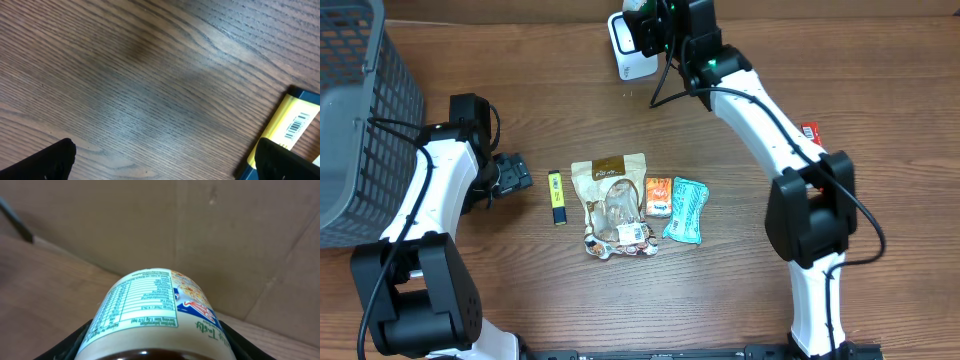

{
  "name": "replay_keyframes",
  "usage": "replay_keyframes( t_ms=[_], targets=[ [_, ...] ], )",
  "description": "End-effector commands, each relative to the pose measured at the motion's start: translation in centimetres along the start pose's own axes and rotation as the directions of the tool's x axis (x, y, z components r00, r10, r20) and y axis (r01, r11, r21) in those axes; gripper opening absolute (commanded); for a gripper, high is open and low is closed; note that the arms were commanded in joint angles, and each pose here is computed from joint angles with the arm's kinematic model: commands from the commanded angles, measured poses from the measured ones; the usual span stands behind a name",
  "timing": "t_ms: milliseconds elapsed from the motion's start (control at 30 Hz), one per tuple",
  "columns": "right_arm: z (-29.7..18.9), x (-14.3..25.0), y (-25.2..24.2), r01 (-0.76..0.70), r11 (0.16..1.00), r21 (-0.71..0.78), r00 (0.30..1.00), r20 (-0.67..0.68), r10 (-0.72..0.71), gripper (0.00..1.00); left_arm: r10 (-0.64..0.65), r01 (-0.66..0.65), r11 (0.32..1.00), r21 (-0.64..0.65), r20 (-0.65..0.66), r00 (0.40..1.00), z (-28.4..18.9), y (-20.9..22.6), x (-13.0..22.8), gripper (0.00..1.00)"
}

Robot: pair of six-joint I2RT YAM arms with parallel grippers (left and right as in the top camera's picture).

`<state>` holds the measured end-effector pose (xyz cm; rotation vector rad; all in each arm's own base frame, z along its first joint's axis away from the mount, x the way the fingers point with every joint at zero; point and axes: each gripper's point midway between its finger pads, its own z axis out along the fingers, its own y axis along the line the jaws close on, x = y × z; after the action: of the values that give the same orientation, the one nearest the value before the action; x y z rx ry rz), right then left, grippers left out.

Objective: Scan the item barcode
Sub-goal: 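Carry the jar up to the white scanner window, then hold the jar label against the scanner window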

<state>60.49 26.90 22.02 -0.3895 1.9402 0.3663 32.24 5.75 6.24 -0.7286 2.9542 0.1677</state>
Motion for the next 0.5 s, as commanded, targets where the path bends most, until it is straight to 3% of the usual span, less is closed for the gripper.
replay_keyframes(
  t_ms=[0,167,467],
  targets=[
    [1.7,-0.4,-1.3,-0.017,0.998,0.058,0.997,0.072,0.013,0.04,0.015,-0.015,1.000,-0.012,-0.007,1.000,0.2,0.1,0.2,1.00],
    [3.8,0.1,-1.4,-0.025,0.998,0.052,0.989,0.150,0.017,0.04,0.015,-0.015,1.000,-0.012,-0.007,1.000,0.2,0.1,0.2,1.00],
    [6.0,0.6,-1.8,-0.186,0.983,0.005,0.944,0.278,0.177,0.04,0.015,-0.015,1.000,-0.012,-0.007,1.000,0.2,0.1,0.2,1.00]
  ],
)
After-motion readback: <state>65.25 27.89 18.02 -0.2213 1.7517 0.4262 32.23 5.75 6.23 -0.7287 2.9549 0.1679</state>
